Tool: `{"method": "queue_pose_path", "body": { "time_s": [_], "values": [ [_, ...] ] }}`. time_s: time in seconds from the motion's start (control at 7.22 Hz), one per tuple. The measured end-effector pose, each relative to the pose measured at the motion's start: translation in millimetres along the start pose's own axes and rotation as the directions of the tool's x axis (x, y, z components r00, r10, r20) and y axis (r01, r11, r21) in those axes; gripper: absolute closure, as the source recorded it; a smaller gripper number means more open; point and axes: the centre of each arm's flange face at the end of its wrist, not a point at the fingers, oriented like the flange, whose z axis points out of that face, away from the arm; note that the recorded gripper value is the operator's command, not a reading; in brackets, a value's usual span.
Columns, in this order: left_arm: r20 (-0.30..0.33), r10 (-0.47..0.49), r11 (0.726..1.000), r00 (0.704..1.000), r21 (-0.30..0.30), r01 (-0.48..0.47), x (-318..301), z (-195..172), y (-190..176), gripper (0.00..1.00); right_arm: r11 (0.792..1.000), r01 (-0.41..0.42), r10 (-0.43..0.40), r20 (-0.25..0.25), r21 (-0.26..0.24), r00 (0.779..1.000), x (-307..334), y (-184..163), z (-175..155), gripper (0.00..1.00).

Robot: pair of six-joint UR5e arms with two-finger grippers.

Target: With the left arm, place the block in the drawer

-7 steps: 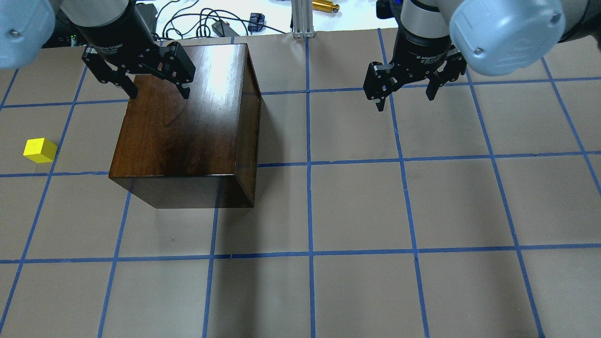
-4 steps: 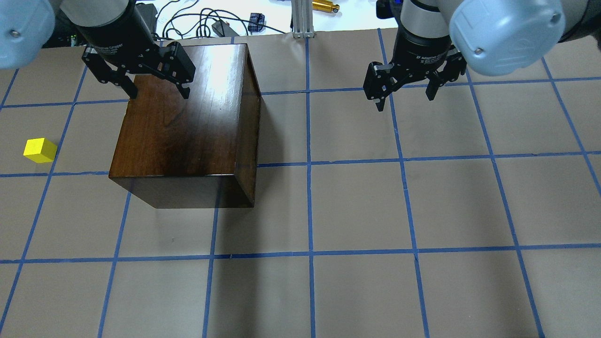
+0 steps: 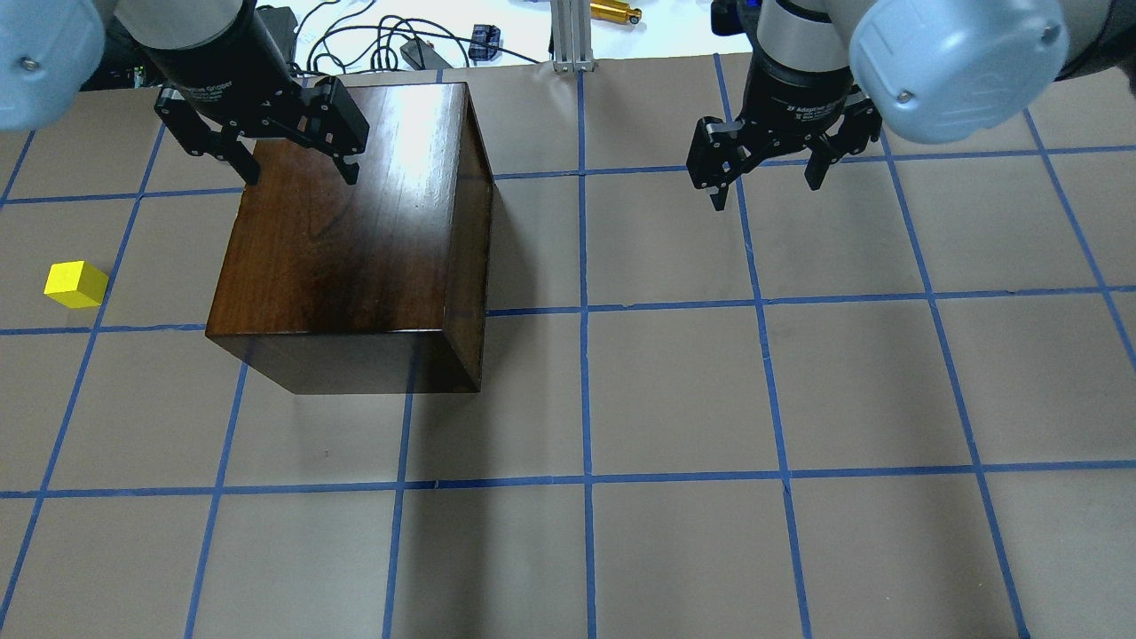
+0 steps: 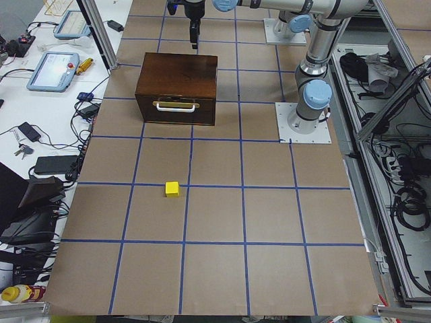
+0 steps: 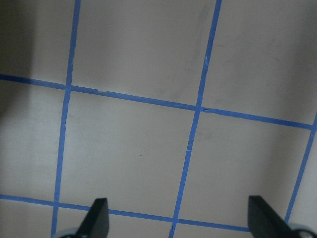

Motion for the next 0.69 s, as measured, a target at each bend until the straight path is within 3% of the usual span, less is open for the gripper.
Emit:
{"method": "queue_pose_path", "body": {
  "time_s": [0.42, 0.69],
  "values": [
    [0.008, -0.022, 0.999, 1.0, 0.036, 0.022, -14.5, -7.4, -1.9, 0.0, 1.0, 0.001, -0.001, 0.0, 0.0, 1.0, 0.0, 0.0, 0.0, 0.0],
    [0.009, -0.123, 0.991, 0.992, 0.053, 0.123, -75.9, -8.6, -5.6, 0.0, 1.0, 0.0, 0.0, 0.0, 0.0, 1.0, 0.0, 0.0, 0.0, 0.0]
  ]
}}
